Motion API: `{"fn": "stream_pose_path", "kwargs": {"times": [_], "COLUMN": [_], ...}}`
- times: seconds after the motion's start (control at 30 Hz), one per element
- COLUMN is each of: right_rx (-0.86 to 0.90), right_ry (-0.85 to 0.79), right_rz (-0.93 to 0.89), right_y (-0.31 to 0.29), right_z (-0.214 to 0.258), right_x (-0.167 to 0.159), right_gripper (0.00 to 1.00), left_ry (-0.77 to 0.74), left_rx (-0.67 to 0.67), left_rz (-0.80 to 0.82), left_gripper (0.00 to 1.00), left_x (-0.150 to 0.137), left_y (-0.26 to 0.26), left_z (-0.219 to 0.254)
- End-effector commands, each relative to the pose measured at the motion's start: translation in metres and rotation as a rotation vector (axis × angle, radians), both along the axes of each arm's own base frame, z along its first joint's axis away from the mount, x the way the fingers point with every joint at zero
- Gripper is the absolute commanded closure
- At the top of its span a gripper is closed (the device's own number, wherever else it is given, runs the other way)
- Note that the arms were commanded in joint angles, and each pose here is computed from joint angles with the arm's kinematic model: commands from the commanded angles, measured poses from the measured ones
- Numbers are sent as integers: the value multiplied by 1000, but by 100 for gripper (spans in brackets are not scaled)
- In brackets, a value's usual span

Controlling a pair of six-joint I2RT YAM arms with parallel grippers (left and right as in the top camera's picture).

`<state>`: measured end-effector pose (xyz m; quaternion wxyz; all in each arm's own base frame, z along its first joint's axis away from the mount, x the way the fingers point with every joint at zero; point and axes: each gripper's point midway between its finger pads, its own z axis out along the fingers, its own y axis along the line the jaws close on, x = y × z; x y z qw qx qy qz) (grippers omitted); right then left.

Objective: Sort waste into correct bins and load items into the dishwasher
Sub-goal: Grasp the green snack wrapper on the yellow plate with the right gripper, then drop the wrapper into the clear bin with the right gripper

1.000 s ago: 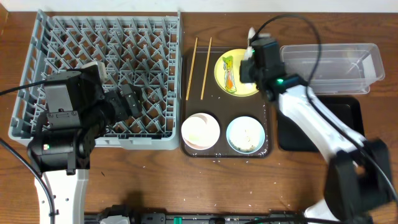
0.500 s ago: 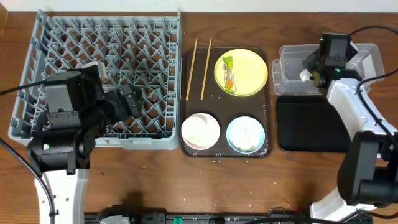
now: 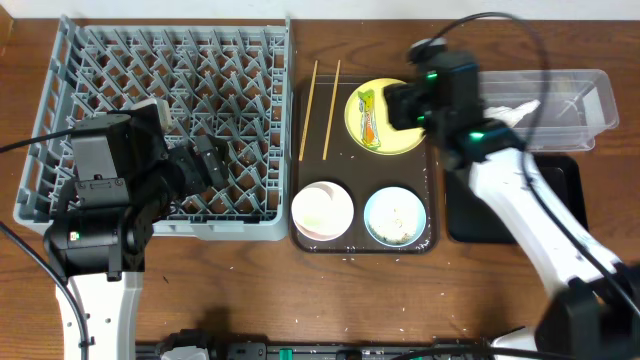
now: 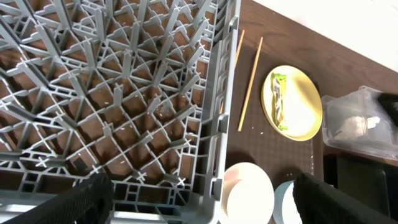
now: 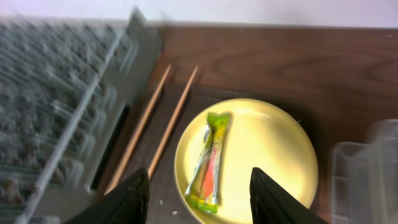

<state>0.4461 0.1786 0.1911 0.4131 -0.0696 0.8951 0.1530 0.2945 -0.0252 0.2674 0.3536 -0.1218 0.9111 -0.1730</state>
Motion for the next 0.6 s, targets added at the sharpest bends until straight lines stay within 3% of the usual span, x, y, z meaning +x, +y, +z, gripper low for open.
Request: {"fn": "stream_pose_path", "kwargs": {"times": [0.0, 0.13, 0.33, 0.4, 0.47, 0.57], "right_rx": [-162, -157, -170, -170, -185, -142], "right_ry": [26, 24, 55, 101, 115, 118], "right_rz": [-3, 26, 21, 6, -10, -68], "right_y": [7, 33, 36, 33, 28, 22], "right_z": [-59, -122, -181, -191, -194, -178], "right_x": [15, 39, 47, 41, 39, 42], "right_gripper": [50, 44, 46, 57, 79, 99], "left_ry": [-20, -20, -20, -20, -20, -20], "left_rx": [-3, -3, -3, -3, -3, -3], "left_rz": [-18, -18, -18, -18, -18, -18], "left_gripper": [7, 7, 7, 7, 7, 7], "left_x": [1, 1, 1, 1, 1, 1], "left_y": [-3, -3, -3, -3, -3, -3], "left_z": [7, 7, 7, 7, 7, 7]}}
